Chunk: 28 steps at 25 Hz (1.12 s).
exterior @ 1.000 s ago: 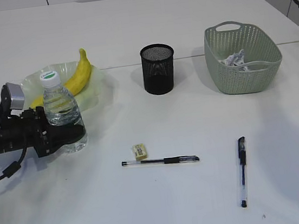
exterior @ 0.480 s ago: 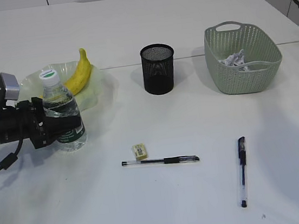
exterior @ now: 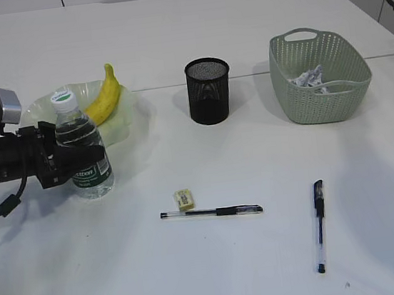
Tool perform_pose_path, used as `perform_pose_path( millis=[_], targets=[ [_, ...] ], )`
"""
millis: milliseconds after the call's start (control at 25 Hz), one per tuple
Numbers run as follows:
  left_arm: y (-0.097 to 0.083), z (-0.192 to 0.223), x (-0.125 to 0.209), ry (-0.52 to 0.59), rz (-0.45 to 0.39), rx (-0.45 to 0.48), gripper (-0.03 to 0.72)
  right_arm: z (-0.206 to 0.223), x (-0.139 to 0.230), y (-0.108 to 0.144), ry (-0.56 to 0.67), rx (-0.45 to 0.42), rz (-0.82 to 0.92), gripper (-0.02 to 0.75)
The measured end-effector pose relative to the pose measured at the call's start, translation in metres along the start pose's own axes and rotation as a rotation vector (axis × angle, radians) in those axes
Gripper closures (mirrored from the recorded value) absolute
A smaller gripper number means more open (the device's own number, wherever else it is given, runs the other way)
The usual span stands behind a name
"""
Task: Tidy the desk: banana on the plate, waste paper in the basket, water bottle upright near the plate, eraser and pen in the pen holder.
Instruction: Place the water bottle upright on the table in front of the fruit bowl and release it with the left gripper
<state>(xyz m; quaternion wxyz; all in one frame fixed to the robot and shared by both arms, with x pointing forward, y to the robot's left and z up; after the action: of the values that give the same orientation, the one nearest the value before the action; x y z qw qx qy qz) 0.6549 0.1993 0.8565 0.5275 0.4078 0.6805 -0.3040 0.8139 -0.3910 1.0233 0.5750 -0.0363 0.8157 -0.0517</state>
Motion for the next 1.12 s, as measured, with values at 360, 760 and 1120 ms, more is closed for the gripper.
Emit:
perform_pose_path(
  millis=[360,760,1120],
  targets=[
    [0.001,-0.005,-0.02,-0.016,0.039,-0.008,0.167,0.0,0.0,0.0,0.0,0.0,0.0,0.423],
    [0.001,-0.011,-0.044,-0.041,0.091,-0.019,0.167,0.0,0.0,0.0,0.0,0.0,0.0,0.423],
    [0.008,-0.012,-0.058,-0.062,0.127,-0.029,0.167,0.0,0.0,0.0,0.0,0.0,0.0,0.423]
  ],
)
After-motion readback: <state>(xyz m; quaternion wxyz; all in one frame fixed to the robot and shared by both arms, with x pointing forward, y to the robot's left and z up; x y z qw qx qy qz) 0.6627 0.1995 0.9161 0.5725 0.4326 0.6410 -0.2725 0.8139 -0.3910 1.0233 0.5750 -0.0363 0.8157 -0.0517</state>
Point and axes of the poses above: a point on each arm's last joint axis where the gripper is mounted, z pointing out along that axis toward the gripper, y along the wrist's bending axis when the last joint is at zero, x = y × z, the point moved 7 cm from there along z, pointing out along that axis toward the gripper, and after that the axes turned 7 degrees about z, right-handed, at the moved point
